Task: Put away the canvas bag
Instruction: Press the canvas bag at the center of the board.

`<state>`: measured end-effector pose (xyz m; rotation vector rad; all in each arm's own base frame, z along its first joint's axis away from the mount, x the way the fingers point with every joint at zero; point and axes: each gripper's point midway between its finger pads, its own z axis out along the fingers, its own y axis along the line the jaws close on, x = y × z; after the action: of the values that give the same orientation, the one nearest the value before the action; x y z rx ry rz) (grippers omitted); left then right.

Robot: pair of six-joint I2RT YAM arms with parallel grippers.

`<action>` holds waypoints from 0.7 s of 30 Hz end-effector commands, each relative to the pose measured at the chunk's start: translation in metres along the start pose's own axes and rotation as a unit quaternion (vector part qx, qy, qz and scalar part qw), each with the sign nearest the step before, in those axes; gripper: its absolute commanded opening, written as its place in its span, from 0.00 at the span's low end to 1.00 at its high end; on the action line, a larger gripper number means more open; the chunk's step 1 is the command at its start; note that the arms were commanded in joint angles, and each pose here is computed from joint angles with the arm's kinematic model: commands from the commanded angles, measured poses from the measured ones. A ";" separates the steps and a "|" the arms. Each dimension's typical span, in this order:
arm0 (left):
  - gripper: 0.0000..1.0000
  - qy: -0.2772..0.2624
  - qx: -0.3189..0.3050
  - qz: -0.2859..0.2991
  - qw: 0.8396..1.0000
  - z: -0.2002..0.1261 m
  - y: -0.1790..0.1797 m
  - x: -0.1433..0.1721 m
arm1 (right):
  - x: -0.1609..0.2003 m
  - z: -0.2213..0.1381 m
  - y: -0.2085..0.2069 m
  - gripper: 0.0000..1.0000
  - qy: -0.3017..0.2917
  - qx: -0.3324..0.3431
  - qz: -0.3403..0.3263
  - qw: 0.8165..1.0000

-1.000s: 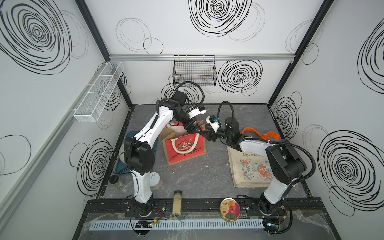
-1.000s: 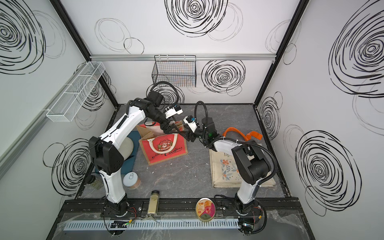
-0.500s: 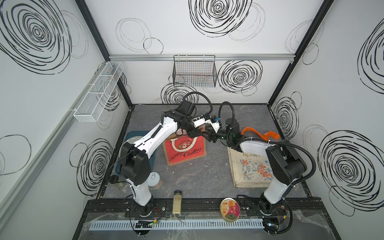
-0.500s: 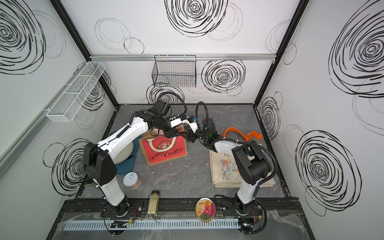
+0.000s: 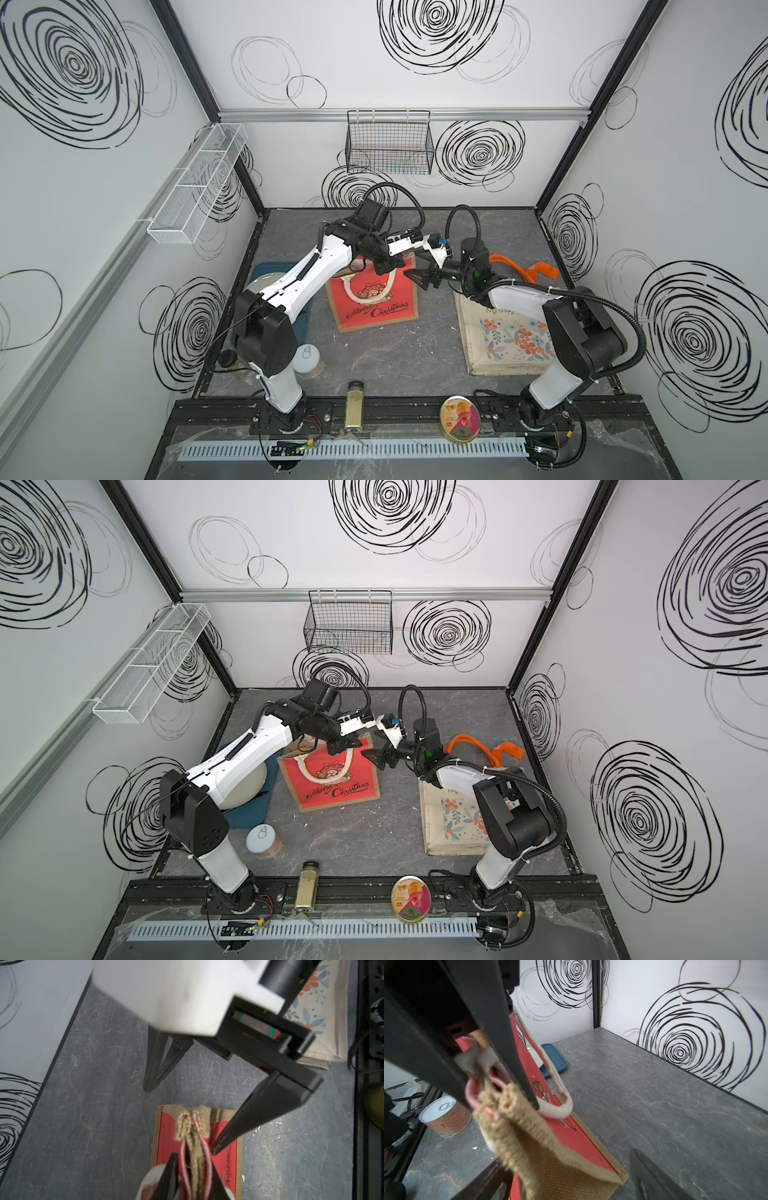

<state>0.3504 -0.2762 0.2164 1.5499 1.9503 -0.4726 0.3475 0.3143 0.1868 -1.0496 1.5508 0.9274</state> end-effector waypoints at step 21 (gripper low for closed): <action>0.00 -0.126 -0.047 0.025 0.991 -0.065 -0.003 -0.041 | 0.011 0.018 0.018 0.79 0.002 -0.024 -0.001 1.000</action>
<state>0.3389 -0.2625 0.2571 1.4567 1.8385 -0.5051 0.3305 0.3369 0.1814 -1.1221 1.5016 0.9954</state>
